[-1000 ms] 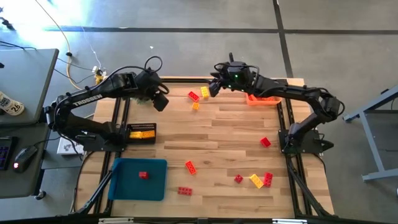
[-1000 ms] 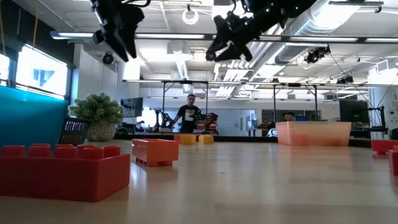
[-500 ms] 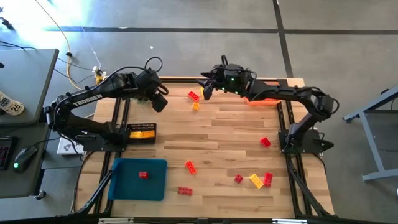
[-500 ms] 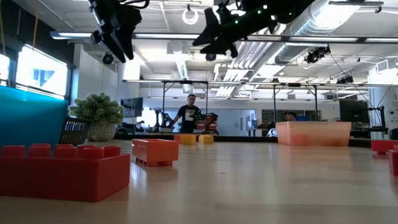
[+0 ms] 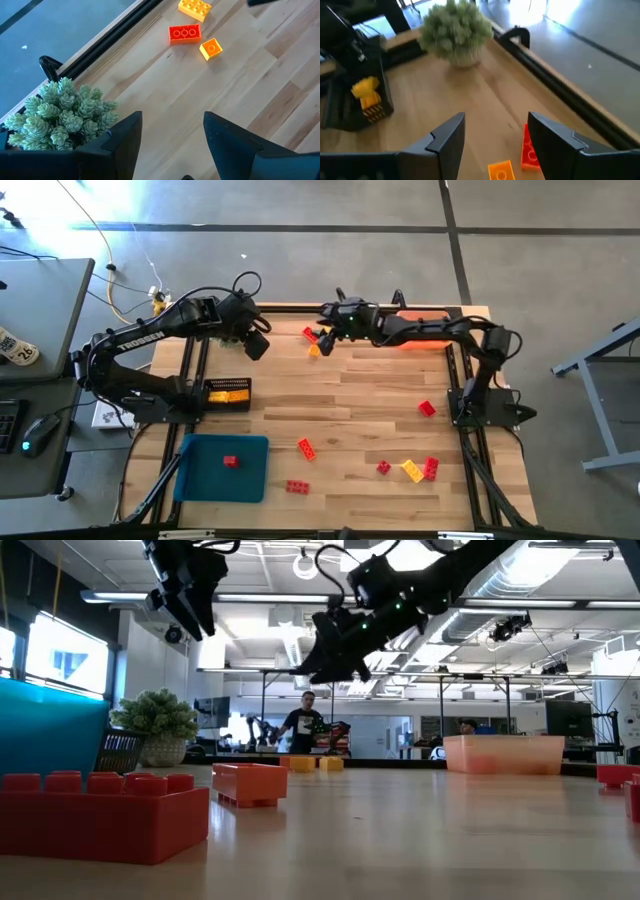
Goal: Sort & place blocks by color
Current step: Put the yellow game piece into the black bin
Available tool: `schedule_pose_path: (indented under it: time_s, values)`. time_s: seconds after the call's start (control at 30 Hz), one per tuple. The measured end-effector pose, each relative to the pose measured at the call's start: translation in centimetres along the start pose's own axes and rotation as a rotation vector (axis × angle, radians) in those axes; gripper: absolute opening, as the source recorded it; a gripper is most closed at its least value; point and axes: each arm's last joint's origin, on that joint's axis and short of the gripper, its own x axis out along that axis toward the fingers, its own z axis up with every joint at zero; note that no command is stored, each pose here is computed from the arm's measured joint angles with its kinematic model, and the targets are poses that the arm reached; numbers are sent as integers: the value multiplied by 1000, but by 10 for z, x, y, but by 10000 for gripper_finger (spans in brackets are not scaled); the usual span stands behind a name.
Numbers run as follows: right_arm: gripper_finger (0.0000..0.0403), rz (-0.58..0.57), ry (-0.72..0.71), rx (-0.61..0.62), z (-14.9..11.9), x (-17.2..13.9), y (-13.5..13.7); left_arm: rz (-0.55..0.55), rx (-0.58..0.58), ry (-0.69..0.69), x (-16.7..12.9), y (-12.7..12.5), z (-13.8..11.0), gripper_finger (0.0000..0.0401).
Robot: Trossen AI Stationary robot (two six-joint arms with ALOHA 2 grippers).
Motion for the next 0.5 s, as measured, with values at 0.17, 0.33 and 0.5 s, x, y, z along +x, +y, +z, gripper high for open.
schedule_pose_path:
  time_s: [0.17,0.33,0.5]
  values:
    - [204,-29,133,-12,5,14,-3,1,0,0,0,0,0,200]
    - [204,-8,198,-22,20,27,-3,1,0,-1,0,0,0,200]
    - [204,-11,294,-29,18,41,-3,3,0,-1,0,0,0,200]
